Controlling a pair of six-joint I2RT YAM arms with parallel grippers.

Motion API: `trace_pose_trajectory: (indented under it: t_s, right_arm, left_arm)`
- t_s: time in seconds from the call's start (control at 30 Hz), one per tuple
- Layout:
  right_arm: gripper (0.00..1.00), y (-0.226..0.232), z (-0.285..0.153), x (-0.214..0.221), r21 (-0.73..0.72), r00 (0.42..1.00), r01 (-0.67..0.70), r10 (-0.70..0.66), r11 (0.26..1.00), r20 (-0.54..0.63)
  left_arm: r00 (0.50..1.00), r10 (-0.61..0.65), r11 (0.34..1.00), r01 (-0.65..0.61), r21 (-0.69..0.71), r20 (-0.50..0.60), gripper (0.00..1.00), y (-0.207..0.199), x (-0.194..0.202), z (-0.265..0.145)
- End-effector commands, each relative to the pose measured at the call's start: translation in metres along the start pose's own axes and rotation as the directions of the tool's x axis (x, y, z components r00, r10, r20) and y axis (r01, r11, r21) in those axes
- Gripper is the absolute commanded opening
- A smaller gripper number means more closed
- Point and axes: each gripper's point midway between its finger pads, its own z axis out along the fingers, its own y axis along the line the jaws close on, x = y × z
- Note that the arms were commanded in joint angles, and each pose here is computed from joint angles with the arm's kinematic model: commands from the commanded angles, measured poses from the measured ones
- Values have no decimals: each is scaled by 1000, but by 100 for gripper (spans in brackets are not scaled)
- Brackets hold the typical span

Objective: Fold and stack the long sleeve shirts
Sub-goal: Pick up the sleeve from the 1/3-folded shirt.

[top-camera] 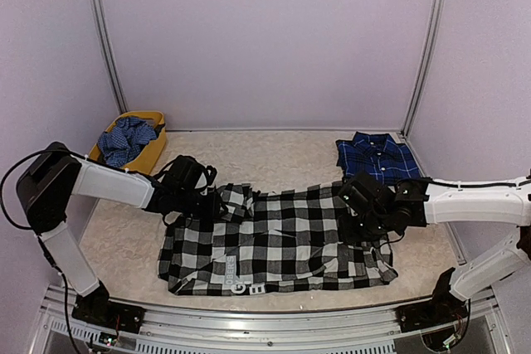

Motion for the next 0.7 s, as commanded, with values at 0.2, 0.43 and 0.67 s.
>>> trace_pose_trajectory:
  t_s: [0.2,0.43,0.67]
  right_arm:
    - [47,-6,7,10,-2,1000,-25,25,1000,-12]
    - [47,-10,5,7,17,1000,-30,30,999,4]
    - [47,-24,-9,-21,92,998,-28,22,995,65]
  left_arm:
    - [1000,2,996,-4,84,28,28,-8,-11,10]
    - [1000,-9,987,6,162,17,8,-13,-13,9]
    - [999,-18,960,4,279,49,0,-34,-27,-35]
